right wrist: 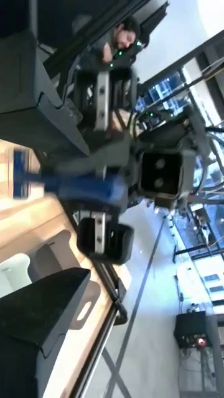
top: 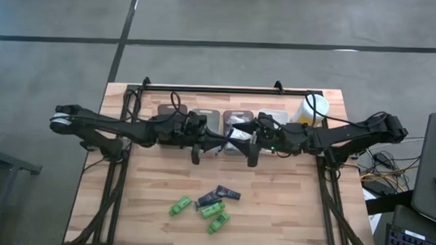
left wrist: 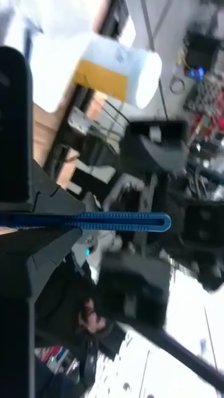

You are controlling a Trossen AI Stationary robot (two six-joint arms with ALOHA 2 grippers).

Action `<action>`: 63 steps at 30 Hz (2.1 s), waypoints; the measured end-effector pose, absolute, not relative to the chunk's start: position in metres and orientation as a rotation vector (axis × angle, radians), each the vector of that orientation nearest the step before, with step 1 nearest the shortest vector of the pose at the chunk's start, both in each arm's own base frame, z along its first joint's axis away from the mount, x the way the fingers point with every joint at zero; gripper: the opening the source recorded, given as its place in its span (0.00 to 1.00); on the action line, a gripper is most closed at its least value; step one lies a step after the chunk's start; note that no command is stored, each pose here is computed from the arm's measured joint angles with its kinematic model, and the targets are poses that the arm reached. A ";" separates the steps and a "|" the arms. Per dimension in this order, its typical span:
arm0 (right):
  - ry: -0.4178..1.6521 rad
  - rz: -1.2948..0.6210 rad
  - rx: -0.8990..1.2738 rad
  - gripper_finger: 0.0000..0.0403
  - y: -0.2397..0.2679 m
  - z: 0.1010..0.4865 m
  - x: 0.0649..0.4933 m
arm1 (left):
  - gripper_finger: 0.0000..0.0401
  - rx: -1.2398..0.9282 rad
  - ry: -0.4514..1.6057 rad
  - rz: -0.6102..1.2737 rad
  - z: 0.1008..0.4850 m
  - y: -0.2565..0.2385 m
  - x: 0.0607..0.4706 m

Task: Pick & Place Travel size toiletries
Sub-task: Put the blue razor into the white bin

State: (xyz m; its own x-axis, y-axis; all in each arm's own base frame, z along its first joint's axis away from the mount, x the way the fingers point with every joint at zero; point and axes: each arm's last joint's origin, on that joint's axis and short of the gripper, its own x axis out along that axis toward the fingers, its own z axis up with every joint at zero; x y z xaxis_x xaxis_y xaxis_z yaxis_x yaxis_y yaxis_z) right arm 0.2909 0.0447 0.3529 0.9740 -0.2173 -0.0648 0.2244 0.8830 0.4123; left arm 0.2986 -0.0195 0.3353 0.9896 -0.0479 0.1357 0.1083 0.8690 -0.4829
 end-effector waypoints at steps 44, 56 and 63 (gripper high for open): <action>0.096 -0.165 0.424 0.06 0.051 0.347 0.298 | 0.13 -0.398 -0.097 -0.065 0.324 -0.019 0.309; 0.226 -0.394 0.368 0.06 0.042 0.340 0.277 | 0.31 -0.615 0.096 -0.015 0.306 -0.019 0.308; 0.299 -0.536 0.367 0.07 0.035 0.334 0.264 | 0.31 -0.652 0.121 -0.008 0.304 -0.019 0.307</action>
